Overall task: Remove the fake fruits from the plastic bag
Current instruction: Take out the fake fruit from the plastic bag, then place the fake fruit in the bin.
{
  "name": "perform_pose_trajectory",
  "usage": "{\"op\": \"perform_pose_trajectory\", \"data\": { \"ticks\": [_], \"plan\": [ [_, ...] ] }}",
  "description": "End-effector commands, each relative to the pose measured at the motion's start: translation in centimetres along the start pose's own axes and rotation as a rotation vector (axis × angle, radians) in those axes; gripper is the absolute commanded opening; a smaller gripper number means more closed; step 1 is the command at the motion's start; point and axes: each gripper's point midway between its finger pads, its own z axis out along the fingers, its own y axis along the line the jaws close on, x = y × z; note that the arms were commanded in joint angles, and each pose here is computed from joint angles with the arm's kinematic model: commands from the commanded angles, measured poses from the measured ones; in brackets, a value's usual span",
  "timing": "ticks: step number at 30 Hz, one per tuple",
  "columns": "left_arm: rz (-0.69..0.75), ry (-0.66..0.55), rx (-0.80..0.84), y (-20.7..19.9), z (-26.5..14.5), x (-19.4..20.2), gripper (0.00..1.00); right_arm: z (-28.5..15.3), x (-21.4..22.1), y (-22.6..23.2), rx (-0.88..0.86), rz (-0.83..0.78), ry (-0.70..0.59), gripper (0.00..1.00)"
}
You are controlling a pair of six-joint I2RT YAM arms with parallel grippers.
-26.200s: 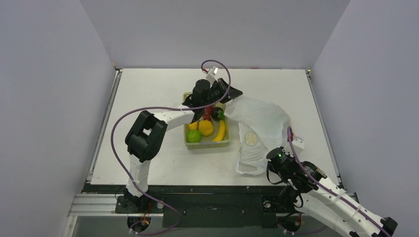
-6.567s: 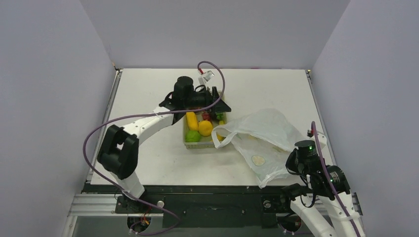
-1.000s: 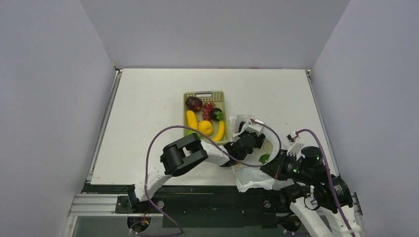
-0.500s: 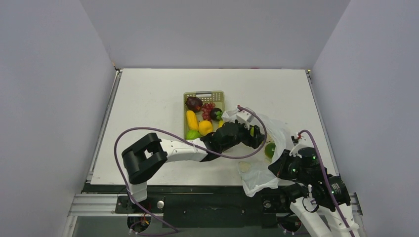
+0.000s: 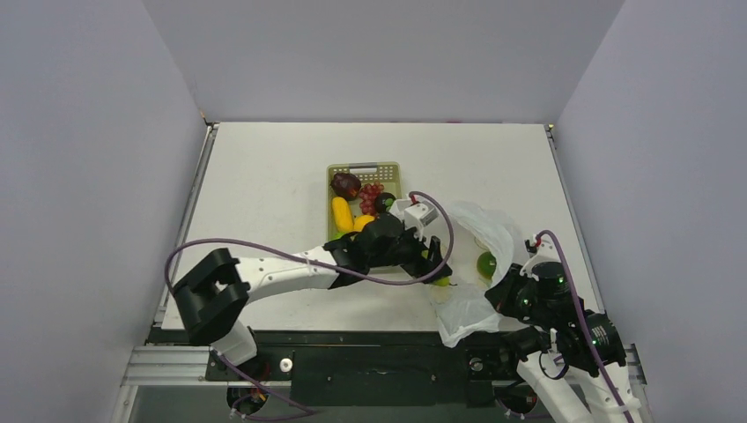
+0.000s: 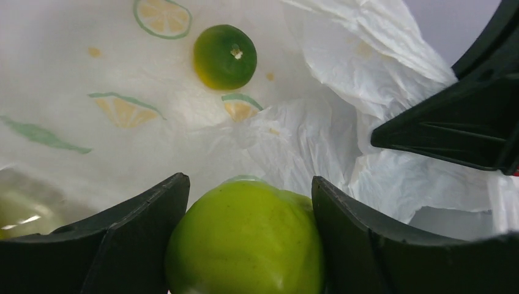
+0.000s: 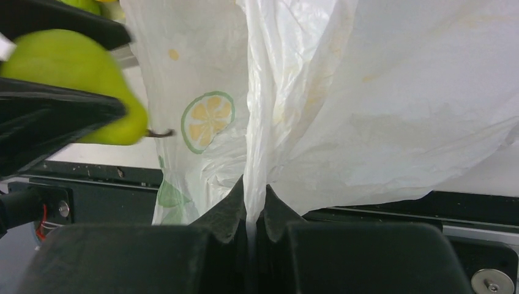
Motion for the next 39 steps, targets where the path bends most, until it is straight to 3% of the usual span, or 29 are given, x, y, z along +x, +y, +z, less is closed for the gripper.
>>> {"op": "perform_pose_trajectory", "data": {
  "ticks": [1, 11, 17, 24, 33, 39],
  "plan": [
    [0.058, -0.093, -0.167, 0.6, -5.9, -3.7, 0.00, -0.4, -2.0, 0.0, 0.016, -0.021, -0.079, 0.00],
    [0.109, -0.295, -0.692, 8.4, -18.7, -6.0, 0.00, -0.7, -2.1, 0.0, 0.006, -0.039, -0.104, 0.00],
    [-0.006, -0.390, -0.869, 12.2, -21.7, -7.5, 0.00, -0.8, -2.3, 0.1, 0.007, -0.056, -0.101, 0.00],
    [-0.112, -0.454, -0.861, 15.5, -20.3, -9.0, 0.00, -2.0, -3.2, -0.1, 0.026, -0.056, -0.149, 0.00],
    [-0.132, -0.309, -0.849, 19.8, -13.8, -9.2, 0.00, -2.7, -3.3, -0.2, 0.030, -0.054, -0.169, 0.00],
    [-0.200, -0.238, -0.806, 21.7, -9.3, -6.9, 0.00, -3.0, -3.4, -0.2, 0.025, -0.049, -0.185, 0.00]
  ]
}}
